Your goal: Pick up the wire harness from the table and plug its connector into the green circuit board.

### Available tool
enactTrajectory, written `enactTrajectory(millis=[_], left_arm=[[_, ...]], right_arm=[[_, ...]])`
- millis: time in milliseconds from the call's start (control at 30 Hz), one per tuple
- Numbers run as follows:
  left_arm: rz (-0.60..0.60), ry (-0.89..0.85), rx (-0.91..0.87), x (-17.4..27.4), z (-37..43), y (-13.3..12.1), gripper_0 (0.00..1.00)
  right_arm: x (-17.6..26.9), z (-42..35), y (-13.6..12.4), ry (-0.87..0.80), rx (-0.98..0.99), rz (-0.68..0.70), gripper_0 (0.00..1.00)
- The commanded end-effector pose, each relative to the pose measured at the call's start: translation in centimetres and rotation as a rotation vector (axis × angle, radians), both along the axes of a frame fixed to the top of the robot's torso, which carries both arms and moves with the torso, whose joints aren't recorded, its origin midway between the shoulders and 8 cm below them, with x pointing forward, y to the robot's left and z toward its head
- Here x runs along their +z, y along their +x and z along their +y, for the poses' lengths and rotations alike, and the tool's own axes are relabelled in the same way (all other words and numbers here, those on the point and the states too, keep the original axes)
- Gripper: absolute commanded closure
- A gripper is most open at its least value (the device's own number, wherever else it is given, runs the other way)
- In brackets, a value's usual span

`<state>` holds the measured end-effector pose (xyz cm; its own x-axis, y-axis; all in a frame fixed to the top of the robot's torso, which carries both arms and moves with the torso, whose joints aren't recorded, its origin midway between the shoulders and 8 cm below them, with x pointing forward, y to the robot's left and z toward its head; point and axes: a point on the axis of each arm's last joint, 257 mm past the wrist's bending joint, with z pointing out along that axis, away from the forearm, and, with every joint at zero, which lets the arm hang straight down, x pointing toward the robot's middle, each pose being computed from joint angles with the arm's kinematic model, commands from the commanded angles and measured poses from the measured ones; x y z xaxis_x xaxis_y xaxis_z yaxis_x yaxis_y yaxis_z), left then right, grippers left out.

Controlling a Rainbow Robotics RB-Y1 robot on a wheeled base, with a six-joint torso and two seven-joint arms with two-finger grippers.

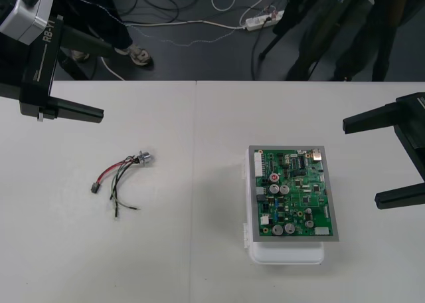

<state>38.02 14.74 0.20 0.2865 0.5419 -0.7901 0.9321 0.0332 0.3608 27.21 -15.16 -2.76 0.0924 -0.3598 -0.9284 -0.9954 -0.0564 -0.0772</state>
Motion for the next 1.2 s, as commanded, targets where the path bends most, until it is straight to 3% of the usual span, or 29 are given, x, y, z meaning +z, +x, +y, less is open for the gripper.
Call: enactTrajectory(millis=[33,233,533,1067,1100,1200], left_arm=[[-0.089,-0.029,-0.003,1.6,-0.4,0.7,0.0],[-0.089,-0.029,-0.003,1.6,-0.4,0.7,0.0],[-0.089,-0.029,-0.003,1.6,-0.4,0.7,0.0],[-0.089,-0.029,-0.003,1.6,-0.4,0.7,0.0],[-0.01,-0.04,0.01,-1.3,0.0,0.6,0.0],[-0.003,-0.053,0.011,-1.5,0.1,0.6,0.0]], right_arm=[[0.8,0.1,0.1,0.046,0.007,-0.042,0.0],[2.2,-0.6,0.7,0.121,-0.032,-0.083,0.0],[1.8,-1.0,0.0,0.211,-0.069,-0.021,0.0],[0.4,-1.6,-1.5,0.343,-0.125,-0.034,0.0],[0.2,-1.7,-1.6,0.343,-0.128,-0.027,0.0],[0.0,-1.8,-1.8,0.353,-0.134,-0.02,0.0]])
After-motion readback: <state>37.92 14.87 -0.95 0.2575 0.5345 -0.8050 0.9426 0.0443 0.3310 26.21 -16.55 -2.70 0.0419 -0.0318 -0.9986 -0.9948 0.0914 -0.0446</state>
